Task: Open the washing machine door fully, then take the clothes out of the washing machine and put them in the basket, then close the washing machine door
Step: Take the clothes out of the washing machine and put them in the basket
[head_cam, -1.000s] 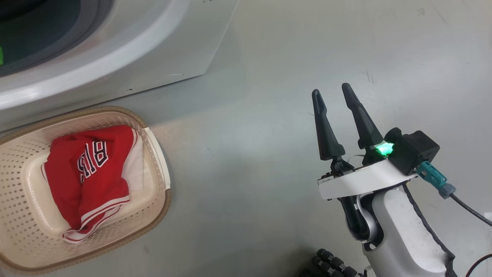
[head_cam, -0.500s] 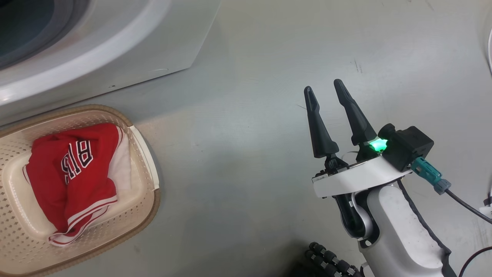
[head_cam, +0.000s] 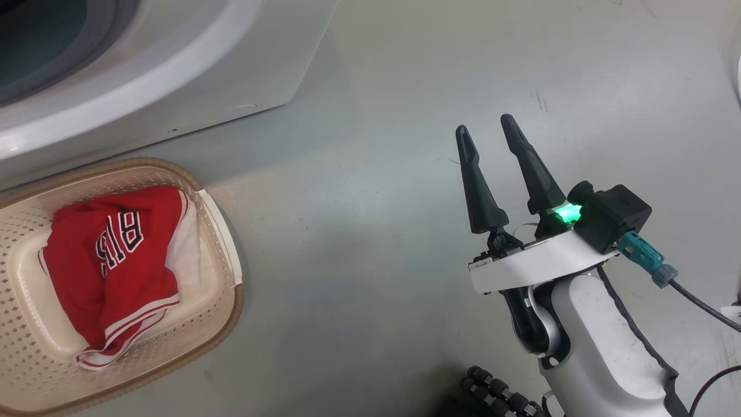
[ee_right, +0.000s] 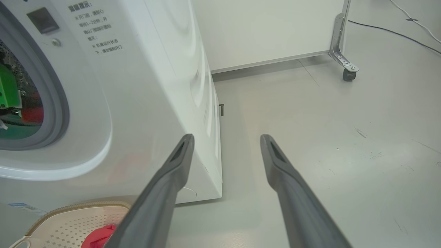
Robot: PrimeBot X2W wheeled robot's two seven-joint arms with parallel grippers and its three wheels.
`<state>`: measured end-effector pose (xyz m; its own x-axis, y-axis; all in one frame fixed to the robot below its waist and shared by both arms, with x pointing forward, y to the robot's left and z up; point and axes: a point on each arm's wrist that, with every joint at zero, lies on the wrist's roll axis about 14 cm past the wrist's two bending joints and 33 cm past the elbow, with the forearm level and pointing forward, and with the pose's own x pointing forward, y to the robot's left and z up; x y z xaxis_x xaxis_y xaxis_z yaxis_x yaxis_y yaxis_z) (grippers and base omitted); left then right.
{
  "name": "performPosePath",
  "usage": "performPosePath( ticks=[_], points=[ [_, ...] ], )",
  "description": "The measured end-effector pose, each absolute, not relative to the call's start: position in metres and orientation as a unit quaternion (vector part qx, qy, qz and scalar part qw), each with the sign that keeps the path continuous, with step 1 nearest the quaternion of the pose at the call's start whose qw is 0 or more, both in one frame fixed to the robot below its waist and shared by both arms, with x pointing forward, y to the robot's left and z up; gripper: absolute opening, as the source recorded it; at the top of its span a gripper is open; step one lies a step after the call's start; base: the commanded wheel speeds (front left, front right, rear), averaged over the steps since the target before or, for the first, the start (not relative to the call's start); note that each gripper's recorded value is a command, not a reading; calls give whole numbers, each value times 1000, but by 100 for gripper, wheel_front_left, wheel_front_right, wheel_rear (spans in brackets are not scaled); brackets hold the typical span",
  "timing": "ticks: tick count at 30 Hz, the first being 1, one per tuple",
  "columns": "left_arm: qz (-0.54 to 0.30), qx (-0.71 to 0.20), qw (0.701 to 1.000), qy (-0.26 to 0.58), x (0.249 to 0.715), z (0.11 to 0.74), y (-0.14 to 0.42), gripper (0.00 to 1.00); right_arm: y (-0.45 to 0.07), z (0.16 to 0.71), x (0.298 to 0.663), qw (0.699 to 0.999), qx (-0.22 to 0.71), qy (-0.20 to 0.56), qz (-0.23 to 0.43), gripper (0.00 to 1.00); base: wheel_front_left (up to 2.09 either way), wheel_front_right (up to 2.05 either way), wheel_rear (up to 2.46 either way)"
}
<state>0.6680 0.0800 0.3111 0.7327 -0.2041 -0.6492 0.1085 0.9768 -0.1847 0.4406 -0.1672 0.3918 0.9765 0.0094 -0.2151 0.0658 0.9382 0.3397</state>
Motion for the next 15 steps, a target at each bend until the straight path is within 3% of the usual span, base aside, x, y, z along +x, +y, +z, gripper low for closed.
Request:
performPosePath(
  ticks=[15],
  points=[
    [-74, -99, 947, 295, 671, 338, 80, 0, -160, 392, 443, 981, 161, 107, 0, 100, 0, 0, 0]
  ],
)
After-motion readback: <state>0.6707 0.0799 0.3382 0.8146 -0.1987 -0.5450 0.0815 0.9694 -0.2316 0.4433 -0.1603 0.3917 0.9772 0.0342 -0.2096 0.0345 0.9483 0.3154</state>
